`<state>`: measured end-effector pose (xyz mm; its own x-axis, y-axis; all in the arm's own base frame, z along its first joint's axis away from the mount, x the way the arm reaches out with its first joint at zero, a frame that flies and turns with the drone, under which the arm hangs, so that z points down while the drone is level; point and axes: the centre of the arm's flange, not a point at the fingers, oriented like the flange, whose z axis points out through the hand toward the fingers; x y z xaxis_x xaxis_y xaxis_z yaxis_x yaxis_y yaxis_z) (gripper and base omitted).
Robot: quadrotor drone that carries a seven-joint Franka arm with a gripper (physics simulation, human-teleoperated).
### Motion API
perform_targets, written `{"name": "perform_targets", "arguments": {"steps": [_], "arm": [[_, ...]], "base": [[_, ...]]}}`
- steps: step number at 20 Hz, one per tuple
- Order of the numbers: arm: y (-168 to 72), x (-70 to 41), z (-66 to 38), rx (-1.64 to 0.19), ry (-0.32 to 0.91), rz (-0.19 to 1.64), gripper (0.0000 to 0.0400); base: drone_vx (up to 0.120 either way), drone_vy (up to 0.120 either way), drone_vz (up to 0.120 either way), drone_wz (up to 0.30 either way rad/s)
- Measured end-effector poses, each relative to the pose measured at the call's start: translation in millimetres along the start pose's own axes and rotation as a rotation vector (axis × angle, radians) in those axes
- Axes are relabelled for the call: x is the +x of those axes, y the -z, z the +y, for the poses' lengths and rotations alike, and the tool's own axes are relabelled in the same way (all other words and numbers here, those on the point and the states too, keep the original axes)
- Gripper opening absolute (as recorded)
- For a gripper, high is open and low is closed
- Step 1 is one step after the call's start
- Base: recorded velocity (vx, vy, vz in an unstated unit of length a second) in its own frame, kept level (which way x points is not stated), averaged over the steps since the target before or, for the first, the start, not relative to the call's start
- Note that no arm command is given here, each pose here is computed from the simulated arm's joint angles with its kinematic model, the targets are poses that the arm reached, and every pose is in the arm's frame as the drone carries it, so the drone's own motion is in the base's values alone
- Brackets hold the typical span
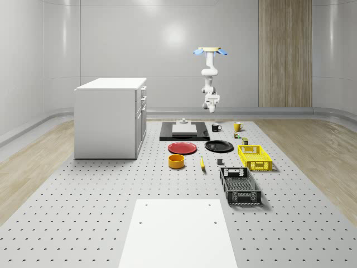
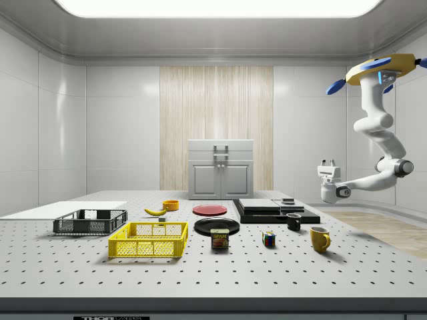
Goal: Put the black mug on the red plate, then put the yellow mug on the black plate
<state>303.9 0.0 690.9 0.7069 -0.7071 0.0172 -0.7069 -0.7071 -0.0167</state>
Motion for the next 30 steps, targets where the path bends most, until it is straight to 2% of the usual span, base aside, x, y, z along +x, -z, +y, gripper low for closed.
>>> {"name": "perform_targets", "arguments": {"steps": [11, 17, 20, 24, 30], "arm": [[0.5, -0.7, 0.4, 0.004, 0.0, 0.008, 0.04], [0.5, -1.4, 0.4, 0.004, 0.0, 0.014, 0.04], [0.5, -1.9, 0.2, 0.002, 0.0, 0.019, 0.04], [0.5, -2.9, -0.4, -0.004, 0.0, 0.03, 0.04], [0.3, -6.2, -3.1, -0.03, 0.0, 0.063, 0.04]], "base": [[0.12, 0.0, 0.0, 0.0], [0.007, 0.0, 0.0, 0.0], [0.0, 0.0, -0.12, 0.0], [0.11, 0.0, -0.12, 0.0], [0.12, 0.0, 0.0, 0.0]]}}
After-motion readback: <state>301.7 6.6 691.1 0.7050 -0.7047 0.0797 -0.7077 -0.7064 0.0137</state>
